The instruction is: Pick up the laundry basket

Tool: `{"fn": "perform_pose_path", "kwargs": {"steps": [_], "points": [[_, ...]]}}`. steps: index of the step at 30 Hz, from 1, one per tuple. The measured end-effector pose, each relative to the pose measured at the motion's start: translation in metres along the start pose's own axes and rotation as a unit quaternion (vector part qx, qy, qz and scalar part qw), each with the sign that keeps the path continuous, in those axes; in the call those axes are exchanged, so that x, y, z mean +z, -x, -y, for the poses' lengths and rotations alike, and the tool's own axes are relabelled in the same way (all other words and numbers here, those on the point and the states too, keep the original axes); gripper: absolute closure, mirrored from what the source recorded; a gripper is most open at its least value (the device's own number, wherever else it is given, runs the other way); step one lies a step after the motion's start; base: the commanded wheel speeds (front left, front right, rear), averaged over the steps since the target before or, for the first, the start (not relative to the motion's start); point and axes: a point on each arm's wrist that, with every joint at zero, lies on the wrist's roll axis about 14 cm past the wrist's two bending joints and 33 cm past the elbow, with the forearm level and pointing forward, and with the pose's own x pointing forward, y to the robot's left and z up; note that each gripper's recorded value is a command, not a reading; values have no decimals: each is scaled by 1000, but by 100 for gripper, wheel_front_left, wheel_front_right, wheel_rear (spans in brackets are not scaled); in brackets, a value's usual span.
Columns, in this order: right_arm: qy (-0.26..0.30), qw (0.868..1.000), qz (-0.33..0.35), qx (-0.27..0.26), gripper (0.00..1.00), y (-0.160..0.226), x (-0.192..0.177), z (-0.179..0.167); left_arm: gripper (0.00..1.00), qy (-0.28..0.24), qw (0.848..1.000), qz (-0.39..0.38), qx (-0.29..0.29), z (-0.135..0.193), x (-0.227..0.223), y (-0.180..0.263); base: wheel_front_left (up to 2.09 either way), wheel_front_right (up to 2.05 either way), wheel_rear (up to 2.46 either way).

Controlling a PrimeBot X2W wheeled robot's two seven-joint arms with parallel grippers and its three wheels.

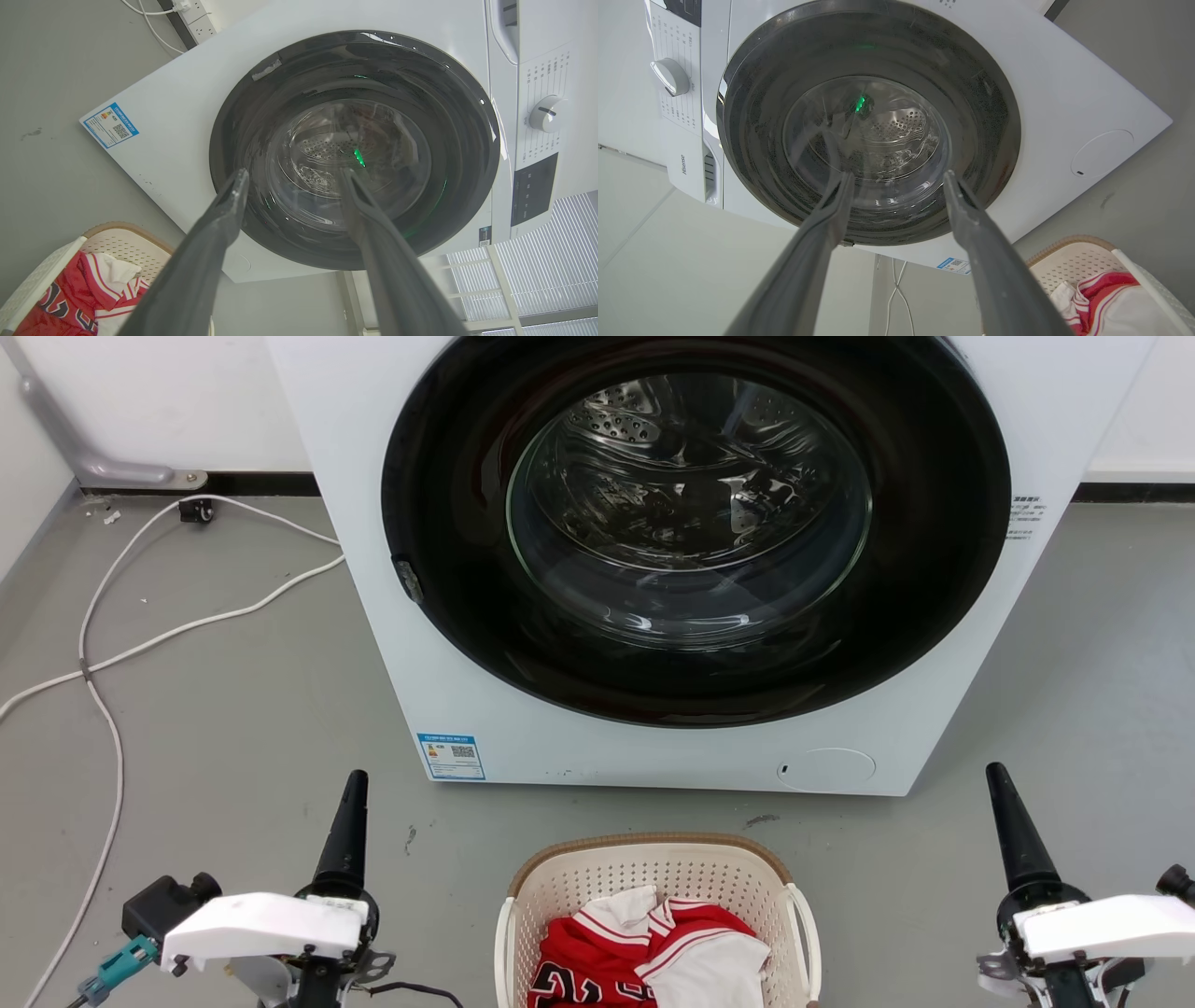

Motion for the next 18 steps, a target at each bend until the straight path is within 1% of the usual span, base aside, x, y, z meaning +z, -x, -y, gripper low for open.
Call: {"fn": "perform_pose_path", "kwargs": {"steps": [8, 18], "points": [[94, 996, -2, 7, 0, 3, -3, -4, 0, -85, 996, -5, 3, 3, -8, 0, 0, 0, 0], [189, 982, 4, 23, 0, 4, -3, -12, 0, -171, 985, -1, 0, 8, -13, 1, 0, 0, 0]]}}
